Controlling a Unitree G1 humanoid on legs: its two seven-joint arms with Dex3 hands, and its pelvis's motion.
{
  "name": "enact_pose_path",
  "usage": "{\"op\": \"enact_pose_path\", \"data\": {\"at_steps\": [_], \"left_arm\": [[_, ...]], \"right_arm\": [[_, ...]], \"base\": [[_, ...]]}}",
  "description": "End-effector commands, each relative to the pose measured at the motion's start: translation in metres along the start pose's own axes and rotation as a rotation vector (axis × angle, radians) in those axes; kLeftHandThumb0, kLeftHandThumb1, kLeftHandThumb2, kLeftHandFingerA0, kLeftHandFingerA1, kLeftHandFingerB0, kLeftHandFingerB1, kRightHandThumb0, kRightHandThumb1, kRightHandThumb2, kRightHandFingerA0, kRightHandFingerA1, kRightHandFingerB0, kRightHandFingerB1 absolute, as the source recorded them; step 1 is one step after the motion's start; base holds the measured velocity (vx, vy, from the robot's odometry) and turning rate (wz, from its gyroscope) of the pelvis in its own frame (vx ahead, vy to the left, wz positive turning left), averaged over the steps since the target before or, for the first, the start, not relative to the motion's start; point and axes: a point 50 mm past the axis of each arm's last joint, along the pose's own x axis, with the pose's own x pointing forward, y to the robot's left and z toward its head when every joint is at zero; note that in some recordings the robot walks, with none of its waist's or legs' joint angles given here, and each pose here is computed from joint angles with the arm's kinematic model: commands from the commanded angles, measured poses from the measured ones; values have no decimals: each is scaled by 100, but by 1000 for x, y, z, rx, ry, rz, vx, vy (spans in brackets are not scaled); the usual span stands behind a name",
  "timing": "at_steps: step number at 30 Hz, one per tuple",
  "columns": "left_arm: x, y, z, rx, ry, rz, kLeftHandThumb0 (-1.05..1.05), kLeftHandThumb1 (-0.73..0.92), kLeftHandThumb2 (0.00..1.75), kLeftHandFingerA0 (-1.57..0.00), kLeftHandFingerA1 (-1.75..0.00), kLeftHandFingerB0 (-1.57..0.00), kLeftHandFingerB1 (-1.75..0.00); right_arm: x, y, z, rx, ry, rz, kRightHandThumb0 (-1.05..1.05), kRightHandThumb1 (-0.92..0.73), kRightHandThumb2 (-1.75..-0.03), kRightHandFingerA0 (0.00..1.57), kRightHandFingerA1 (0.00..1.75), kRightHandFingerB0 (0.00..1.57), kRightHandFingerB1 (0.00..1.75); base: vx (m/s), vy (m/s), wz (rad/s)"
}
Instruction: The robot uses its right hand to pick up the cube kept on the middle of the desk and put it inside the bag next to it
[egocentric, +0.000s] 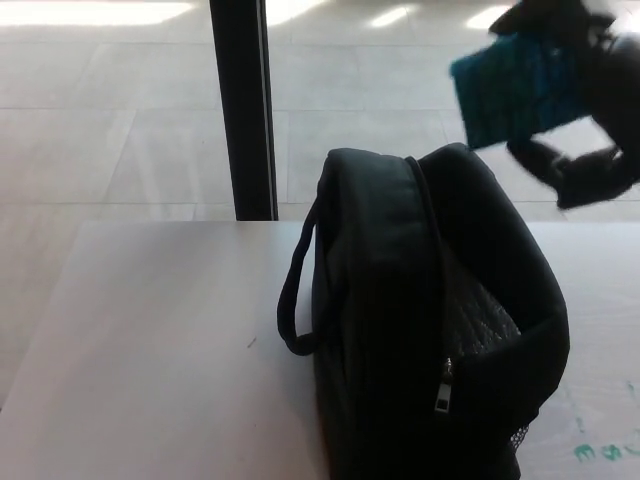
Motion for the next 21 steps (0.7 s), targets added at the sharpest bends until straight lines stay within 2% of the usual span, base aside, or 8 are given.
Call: {"op": "enact_pose_path", "data": {"at_steps": [1, 11, 16, 17, 18, 19, 20, 21], "left_arm": [[-4, 7, 0, 26, 6, 23, -58, 55, 91, -29, -59, -23, -52], [-3, 5, 5, 13, 4, 31, -55, 57, 93, -32, -61, -25, -53], [-4, 6, 3, 28, 1, 10, -55, 54, 90, -25, -58, -23, -53], [-4, 6, 3, 12, 2, 11, -48, 75, 62, -28, -50, -29, -44], [-4, 6, 3, 13, 2, 11, -48, 75, 62, -28, -50, -29, -44], [-3, 6, 3, 15, 3, 11, -48, 74, 62, -28, -51, -29, -44], [-2, 7, 3, 9, 3, 20, -55, 53, 90, -27, -58, -23, -53], [-2, 7, 3, 14, 2, 20, -56, 55, 90, -28, -59, -23, -52]], "right_arm": [[-15, 24, -2, -55, -44, 149, -22, -52, -98, 88, 175, 78, 152], [-30, 41, -33, -128, 90, 356, -14, -51, -95, 100, 171, 81, 132], [-29, 49, -33, -115, 104, 375, -26, -57, -84, 88, 175, 75, 145], [-26, 52, -29, -105, 79, 363, -35, -49, -96, 115, 130, 83, 96], [-26, 52, -29, -104, 80, 363, -35, -49, -96, 115, 130, 83, 96], [-25, 53, -27, -101, 63, 351, -29, -64, -74, 90, 171, 83, 99], [-19, 54, -18, -102, 53, 349, -32, -67, -64, 93, 154, 68, 59], [-18, 54, -15, -96, 50, 348, -40, -67, -60, 88, 128, 48, 44]], "base": [[0, 0, 0], [0, 0, 0], [0, 0, 0], [0, 0, 0], [0, 0, 0], [0, 0, 0], [0, 0, 0], [0, 0, 0]]}}
